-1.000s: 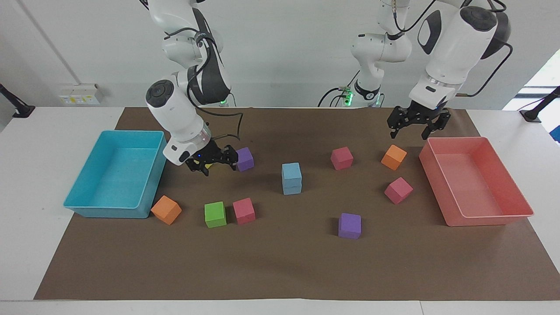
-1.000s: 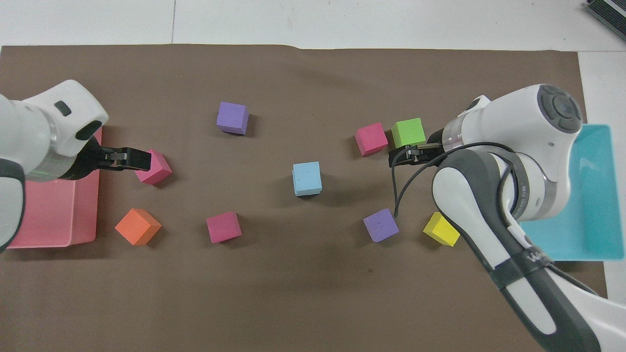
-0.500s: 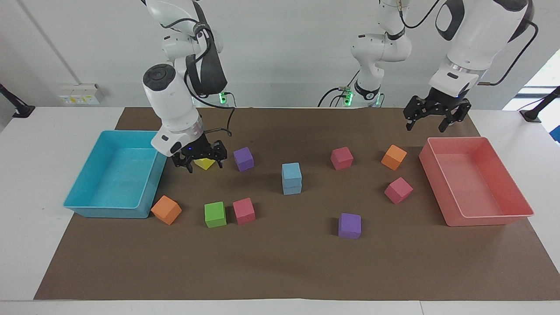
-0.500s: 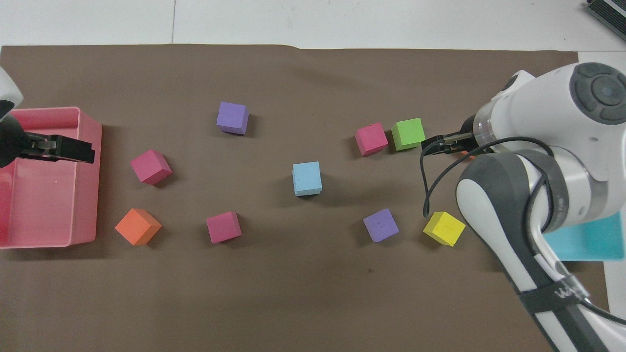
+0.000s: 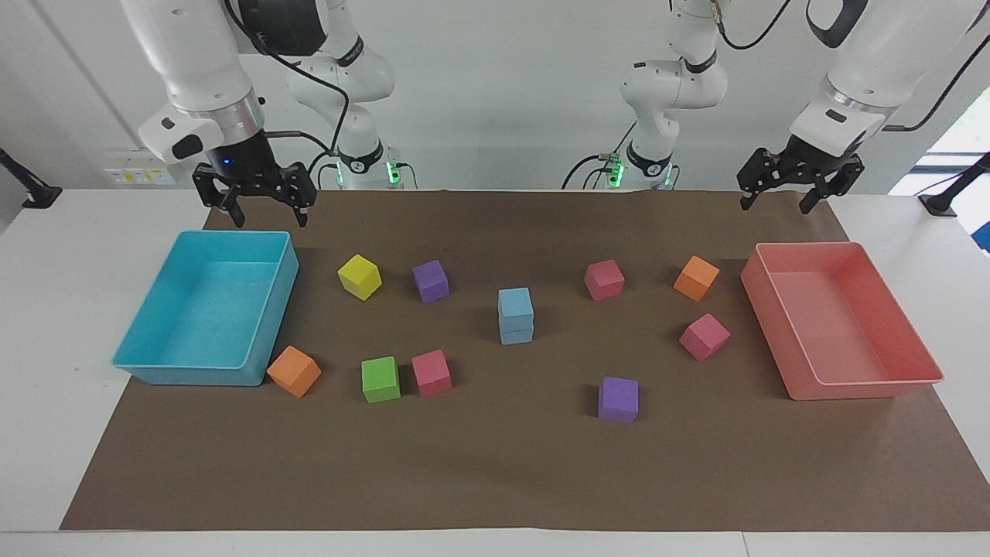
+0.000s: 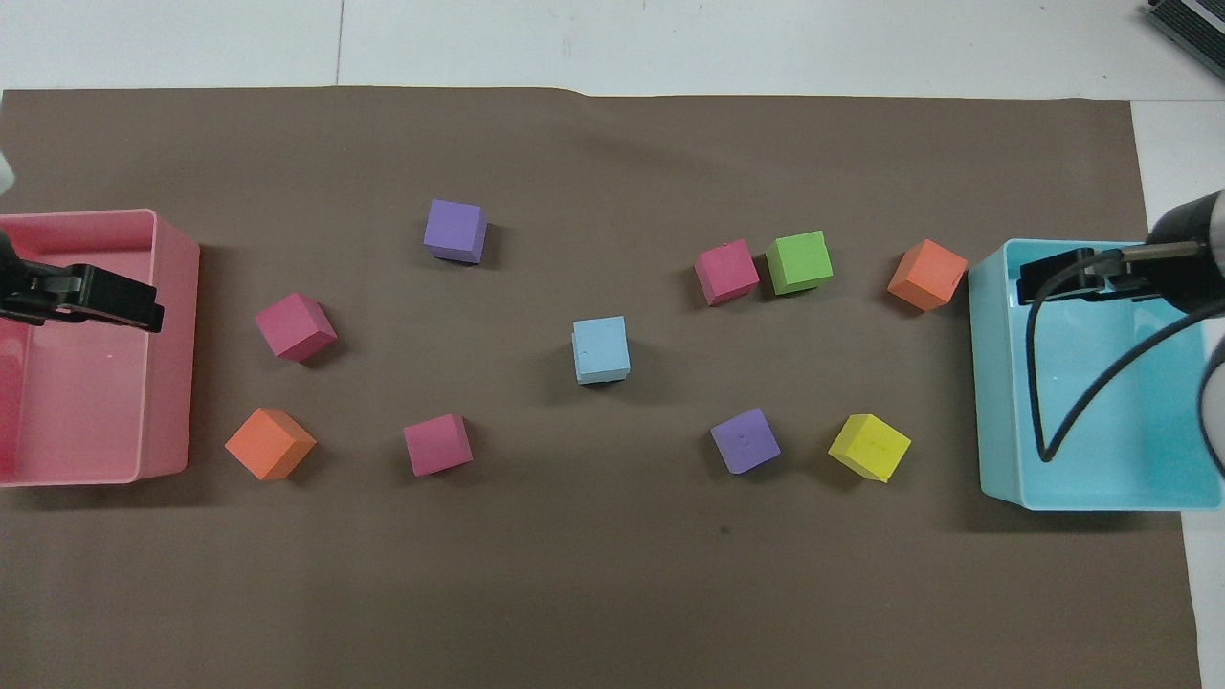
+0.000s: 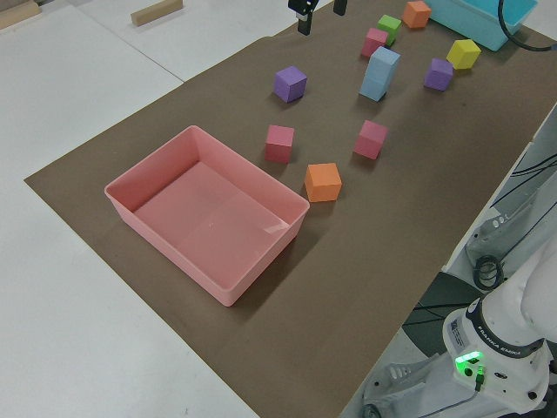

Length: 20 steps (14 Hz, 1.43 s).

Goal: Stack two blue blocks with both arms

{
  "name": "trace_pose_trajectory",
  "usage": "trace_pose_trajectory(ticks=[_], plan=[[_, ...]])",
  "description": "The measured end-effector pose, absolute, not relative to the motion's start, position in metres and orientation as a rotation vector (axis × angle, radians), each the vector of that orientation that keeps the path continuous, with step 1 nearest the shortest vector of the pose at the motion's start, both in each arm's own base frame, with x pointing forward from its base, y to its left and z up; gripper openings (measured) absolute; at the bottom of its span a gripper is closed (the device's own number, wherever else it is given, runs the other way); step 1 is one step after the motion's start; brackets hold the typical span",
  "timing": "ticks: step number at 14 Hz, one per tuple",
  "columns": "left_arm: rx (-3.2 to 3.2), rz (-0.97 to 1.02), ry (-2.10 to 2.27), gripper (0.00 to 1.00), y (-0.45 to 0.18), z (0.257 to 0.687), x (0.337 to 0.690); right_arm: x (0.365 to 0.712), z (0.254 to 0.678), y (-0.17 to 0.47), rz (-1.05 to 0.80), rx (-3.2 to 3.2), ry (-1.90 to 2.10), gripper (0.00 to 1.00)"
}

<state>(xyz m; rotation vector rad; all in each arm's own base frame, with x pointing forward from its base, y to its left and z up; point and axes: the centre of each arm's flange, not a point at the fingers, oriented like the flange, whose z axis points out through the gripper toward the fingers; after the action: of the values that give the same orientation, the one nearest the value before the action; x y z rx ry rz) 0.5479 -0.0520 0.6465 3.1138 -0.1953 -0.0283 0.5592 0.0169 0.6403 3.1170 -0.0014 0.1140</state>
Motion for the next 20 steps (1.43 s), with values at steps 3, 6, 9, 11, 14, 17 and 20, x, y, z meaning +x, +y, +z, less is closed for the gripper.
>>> trace_pose_trajectory(ticks=[3, 6, 9, 11, 14, 17, 20], plan=[[3.114, -0.036, -0.192, 1.0, -0.051, 0.647, 0.547, 0.546, 0.658, -0.006, 0.134, 3.115, -0.039, 1.0], [3.116, -0.037, -0.144, 1.0, -0.034, 0.646, 0.548, 0.541, 0.659, -0.024, 0.116, 3.114, -0.018, 1.0], [3.117, -0.042, -0.107, 1.0, -0.016, 0.646, 0.549, 0.531, 0.649, -0.028, 0.034, 3.119, -0.029, 1.0], [3.117, -0.047, -0.114, 1.0, -0.019, 0.645, 0.548, 0.525, 0.648, -0.033, -0.023, 3.121, -0.042, 1.0], [3.116, -0.06, -0.126, 1.0, -0.023, 0.643, 0.547, 0.524, 0.65, -0.029, -0.022, 3.123, -0.031, 1.0], [3.115, -0.062, -0.137, 1.0, -0.027, 0.642, 0.546, 0.523, 0.651, -0.019, -0.028, 3.122, -0.002, 1.0], [3.113, -0.059, -0.158, 1.0, -0.034, 0.644, 0.545, 0.523, 0.655, -0.007, -0.034, 3.123, 0.033, 1.0]])
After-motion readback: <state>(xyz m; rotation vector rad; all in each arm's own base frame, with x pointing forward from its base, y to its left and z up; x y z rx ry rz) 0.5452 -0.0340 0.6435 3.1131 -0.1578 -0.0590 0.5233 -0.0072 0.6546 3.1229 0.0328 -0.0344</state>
